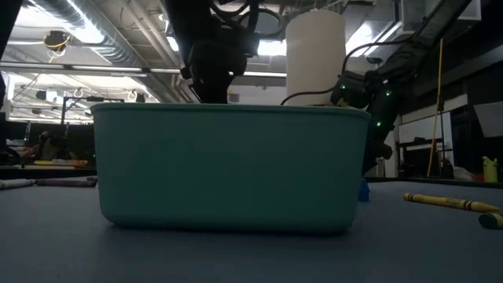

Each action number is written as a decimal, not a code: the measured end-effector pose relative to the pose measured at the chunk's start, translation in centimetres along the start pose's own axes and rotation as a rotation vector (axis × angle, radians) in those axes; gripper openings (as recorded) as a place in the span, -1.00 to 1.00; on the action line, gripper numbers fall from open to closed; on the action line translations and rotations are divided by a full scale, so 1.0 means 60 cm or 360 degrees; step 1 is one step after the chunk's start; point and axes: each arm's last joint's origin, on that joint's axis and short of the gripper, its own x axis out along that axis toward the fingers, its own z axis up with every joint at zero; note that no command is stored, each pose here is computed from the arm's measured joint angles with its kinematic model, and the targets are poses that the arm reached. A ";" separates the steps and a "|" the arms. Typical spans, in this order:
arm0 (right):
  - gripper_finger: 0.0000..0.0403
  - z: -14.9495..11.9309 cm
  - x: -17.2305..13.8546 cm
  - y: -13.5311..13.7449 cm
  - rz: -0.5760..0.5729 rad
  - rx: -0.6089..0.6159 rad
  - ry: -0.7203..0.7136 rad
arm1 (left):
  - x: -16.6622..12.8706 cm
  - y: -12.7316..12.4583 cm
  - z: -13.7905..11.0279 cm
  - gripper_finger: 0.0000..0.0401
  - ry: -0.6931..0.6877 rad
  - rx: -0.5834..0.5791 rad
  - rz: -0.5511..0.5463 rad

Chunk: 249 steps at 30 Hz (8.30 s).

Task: Sort crayons
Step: Put the green crayon into the blue bin, then put the purple crayon into the red bin

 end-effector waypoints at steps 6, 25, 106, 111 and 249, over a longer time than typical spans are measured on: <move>-0.94 0.000 -0.014 0.007 0.0096 0.0000 -0.0027 | -0.015 -0.016 -0.007 -0.50 -0.0032 0.0045 -0.0024; -0.91 -0.015 -0.021 0.024 0.0501 0.0103 0.0039 | -0.066 -0.027 -0.023 -0.50 -0.0100 0.0129 -0.0058; -0.35 0.167 -0.012 0.145 0.0139 -0.0441 -0.0899 | -0.096 -0.044 -0.040 -0.50 -0.0135 0.0157 -0.0089; -0.31 0.168 -0.032 0.143 0.0078 -0.0384 -0.0899 | -0.096 -0.044 -0.040 -0.50 -0.0135 0.0156 -0.0089; -0.91 0.087 0.049 0.204 -0.0272 0.0320 -0.0070 | -0.158 -0.041 -0.095 -0.50 -0.0113 0.0117 0.0125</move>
